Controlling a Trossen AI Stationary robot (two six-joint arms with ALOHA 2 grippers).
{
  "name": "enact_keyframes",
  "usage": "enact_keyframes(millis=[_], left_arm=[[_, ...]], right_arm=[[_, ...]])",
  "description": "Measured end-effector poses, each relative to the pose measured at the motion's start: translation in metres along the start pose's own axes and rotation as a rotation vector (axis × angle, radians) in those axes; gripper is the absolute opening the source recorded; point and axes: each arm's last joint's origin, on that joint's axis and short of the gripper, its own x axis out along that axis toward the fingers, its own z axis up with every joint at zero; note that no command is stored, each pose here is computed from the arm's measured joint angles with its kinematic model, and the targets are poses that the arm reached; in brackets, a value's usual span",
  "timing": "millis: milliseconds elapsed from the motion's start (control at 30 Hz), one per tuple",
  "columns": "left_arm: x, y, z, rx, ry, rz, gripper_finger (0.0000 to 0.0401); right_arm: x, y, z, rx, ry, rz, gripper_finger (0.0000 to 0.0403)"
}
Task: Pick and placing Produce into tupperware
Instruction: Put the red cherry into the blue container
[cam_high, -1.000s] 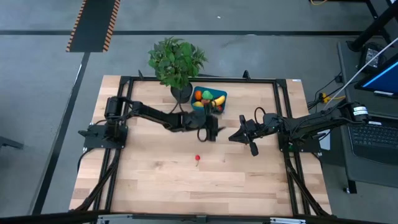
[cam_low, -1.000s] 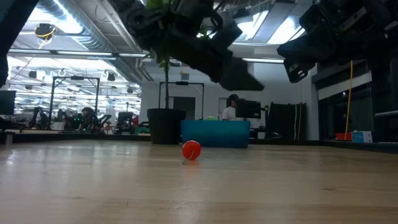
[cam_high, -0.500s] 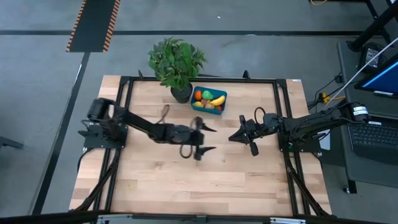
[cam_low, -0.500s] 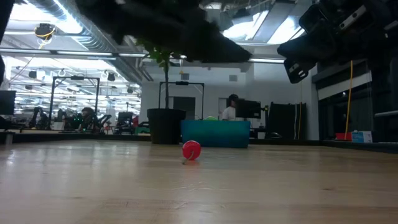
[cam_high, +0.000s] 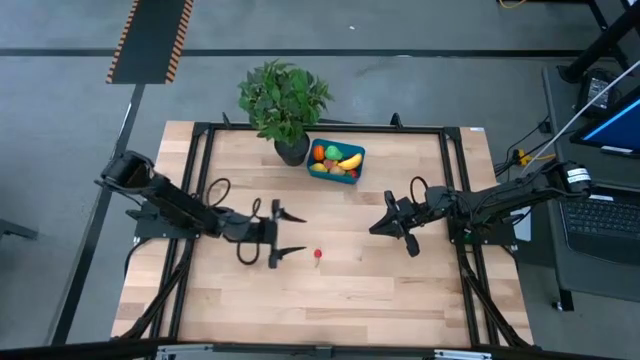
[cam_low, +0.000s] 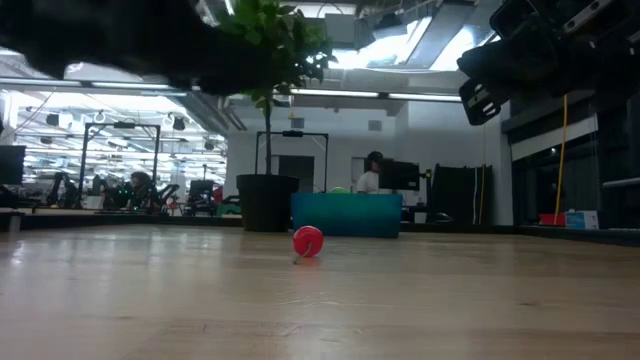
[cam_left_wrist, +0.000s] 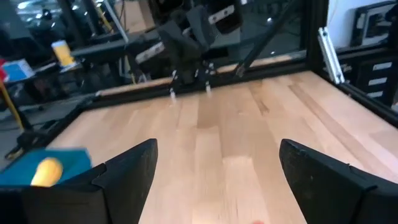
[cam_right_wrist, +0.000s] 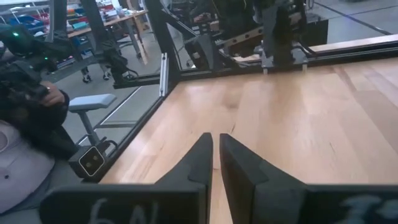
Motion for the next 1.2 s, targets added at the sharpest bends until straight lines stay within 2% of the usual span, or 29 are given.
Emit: enact_keyframes(millis=[267,400,500,633,1200], left_arm=[[-0.037,-0.008,-0.027,-0.063,0.060,-0.058,0.0330],[-0.045,-0.006,-0.035,-0.096,0.053,-0.060,0.0330],[-0.047,-0.003,-0.036,-0.096,0.048,-0.052,0.0330],[-0.046,-0.001,-0.037,-0.097,0.052,-0.039,0.0330],[-0.043,0.005,-0.039,-0.092,0.065,-0.010,0.0330]], right_arm=[[0.000,0.000,-0.001,0.009,0.008,-0.002,0.0033],[0.000,-0.001,-0.001,0.072,0.011,-0.007,0.0033],[0.000,-0.002,-0.003,0.054,0.033,-0.016,0.0033],[0.000,-0.002,-0.004,-0.071,0.035,-0.013,0.0033],[0.000,-0.002,-0.003,-0.095,0.033,-0.011,0.0033]])
